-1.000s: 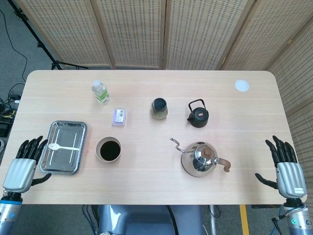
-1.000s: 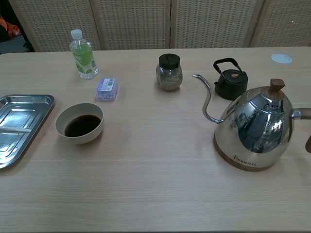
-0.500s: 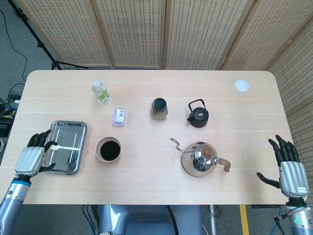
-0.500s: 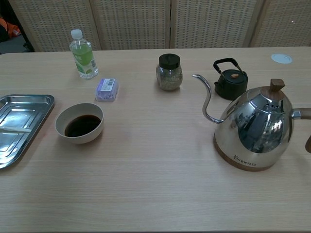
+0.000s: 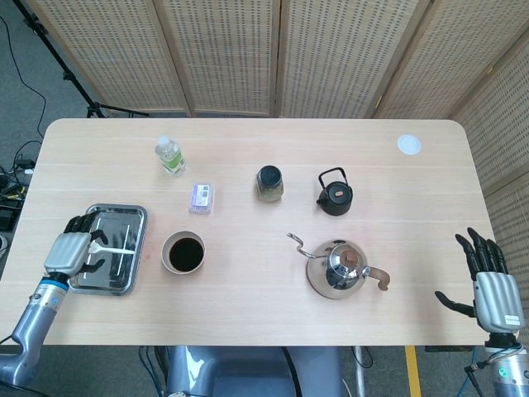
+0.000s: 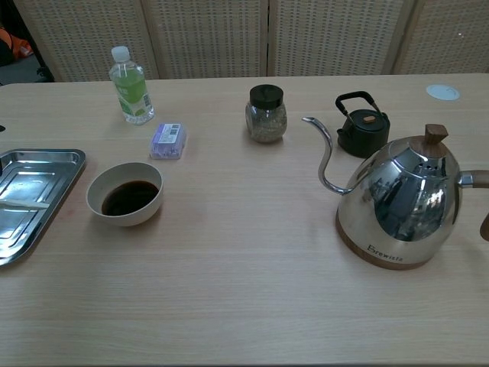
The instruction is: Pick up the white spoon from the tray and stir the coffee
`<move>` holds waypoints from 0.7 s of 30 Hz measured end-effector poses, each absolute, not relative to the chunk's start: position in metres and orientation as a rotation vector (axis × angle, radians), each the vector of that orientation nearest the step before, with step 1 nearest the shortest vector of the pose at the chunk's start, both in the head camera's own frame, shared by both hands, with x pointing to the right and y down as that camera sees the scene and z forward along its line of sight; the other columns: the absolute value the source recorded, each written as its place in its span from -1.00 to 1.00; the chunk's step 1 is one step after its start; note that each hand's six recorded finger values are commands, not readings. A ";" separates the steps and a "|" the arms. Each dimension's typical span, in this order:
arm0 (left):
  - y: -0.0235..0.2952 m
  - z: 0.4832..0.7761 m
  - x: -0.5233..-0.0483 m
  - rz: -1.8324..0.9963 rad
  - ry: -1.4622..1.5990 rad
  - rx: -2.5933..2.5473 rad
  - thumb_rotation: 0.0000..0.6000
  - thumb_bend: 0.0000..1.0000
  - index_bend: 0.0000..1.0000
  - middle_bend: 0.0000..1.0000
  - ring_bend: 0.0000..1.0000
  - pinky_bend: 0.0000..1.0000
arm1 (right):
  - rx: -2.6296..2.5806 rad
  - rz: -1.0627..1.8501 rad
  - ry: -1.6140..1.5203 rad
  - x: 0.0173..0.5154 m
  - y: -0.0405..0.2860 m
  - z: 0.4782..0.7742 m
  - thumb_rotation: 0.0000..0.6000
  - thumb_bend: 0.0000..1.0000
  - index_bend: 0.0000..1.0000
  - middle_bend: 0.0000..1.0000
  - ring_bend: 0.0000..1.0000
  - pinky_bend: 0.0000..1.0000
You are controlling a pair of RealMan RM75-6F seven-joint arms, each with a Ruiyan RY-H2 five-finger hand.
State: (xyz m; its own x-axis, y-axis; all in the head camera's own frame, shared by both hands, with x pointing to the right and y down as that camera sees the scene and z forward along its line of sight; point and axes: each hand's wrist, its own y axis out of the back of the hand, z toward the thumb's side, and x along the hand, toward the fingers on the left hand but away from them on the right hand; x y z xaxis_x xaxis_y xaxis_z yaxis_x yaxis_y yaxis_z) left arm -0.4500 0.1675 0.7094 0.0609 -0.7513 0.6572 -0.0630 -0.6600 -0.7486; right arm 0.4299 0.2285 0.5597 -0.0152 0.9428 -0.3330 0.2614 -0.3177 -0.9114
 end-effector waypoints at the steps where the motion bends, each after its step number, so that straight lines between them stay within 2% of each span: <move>1: 0.167 0.713 -0.450 -1.657 0.805 -1.807 1.00 -0.42 -0.04 -1.00 -1.00 -1.00 | -1.630 1.371 -1.268 0.430 0.229 0.560 1.00 -1.00 -0.87 -1.00 -1.00 -1.00; 5: 0.167 0.722 -0.449 -1.668 0.807 -1.823 1.00 -0.33 0.03 -1.00 -1.00 -1.00 | -1.633 1.371 -1.268 0.430 0.229 0.560 1.00 -1.00 -0.87 -1.00 -1.00 -1.00; 21: 0.166 0.748 -0.438 -1.705 0.764 -1.829 1.00 -0.30 0.03 -1.00 -1.00 -1.00 | -1.641 1.366 -1.269 0.430 0.229 0.559 1.00 -1.00 -0.87 -1.00 -1.00 -1.00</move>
State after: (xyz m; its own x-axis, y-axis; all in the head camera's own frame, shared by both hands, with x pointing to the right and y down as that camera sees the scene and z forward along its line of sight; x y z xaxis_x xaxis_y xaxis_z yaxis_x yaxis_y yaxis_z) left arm -0.4379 0.1656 0.7479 0.0482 -0.7092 0.7033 -0.0532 -0.7050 -0.7072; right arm 0.4303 0.2286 0.5586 -0.0092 0.9409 -0.3387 0.2682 -0.3240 -0.9073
